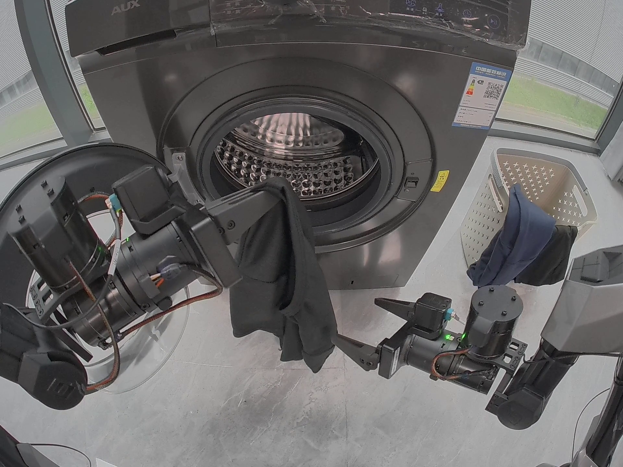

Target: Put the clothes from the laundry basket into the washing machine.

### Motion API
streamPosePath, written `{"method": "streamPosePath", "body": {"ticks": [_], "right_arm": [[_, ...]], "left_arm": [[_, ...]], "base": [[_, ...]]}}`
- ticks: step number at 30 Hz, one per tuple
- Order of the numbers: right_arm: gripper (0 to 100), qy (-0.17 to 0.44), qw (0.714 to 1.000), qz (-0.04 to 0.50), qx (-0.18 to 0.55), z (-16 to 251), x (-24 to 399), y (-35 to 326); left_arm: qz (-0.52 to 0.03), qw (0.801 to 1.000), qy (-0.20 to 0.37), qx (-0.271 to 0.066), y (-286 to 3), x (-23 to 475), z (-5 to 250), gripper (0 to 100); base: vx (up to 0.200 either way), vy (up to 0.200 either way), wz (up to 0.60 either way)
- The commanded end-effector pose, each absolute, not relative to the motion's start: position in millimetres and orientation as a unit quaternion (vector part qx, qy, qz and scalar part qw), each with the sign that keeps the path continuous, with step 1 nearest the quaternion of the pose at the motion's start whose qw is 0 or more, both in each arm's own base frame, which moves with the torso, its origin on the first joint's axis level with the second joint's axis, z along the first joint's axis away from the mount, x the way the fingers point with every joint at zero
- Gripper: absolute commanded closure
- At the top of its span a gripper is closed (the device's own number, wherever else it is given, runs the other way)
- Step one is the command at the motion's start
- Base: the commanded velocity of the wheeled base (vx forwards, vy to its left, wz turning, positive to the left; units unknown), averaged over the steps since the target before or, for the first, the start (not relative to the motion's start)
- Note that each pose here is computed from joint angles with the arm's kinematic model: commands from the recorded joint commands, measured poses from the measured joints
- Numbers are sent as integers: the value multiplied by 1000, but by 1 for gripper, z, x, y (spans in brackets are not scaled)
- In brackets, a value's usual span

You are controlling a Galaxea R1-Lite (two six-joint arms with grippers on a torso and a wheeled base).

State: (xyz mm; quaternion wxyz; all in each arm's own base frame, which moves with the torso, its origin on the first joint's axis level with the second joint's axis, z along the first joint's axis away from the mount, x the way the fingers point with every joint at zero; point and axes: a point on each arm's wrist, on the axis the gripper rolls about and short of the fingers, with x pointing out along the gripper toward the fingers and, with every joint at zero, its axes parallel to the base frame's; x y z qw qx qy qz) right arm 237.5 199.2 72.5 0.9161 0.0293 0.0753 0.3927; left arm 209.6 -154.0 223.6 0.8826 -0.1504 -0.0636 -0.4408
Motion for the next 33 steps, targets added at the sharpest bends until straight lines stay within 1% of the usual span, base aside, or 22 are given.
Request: {"method": "streamPosePath", "body": {"ticks": [1,4,5,6,7,14,17,24,25,33], "right_arm": [[0,83,916,392,15,57,252,207],[0,78,915,396,11,48,264,220],[0,72,914,398,10,41,276,232],[0,71,914,398,11,42,277,232],[0,68,913,401,9,38,284,241],[0,53,900,434,10,37,277,270],[0,48,898,437,11,35,279,277],[0,32,904,425,18,28,298,285],[0,20,907,420,22,28,308,288],[0,-12,923,382,32,32,338,289]], "left_arm": [[-442,882,-60,-150,-155,211,222,100],[-443,882,-59,-150,-156,210,222,100],[-446,880,-59,-151,-158,209,222,100],[-447,880,-60,-151,-158,209,222,100],[-447,880,-62,-152,-157,207,224,100],[-442,881,-68,-153,-156,205,226,100],[-443,880,-70,-153,-156,204,227,100],[-458,872,-73,-156,-161,196,231,100],[-460,871,-76,-157,-161,194,232,100],[-463,867,-90,-159,-155,186,241,100]], "base": [[0,0,0],[0,0,0],[0,0,0],[0,0,0],[0,0,0],[0,0,0],[0,0,0],[0,0,0],[0,0,0],[0,0,0]]}}
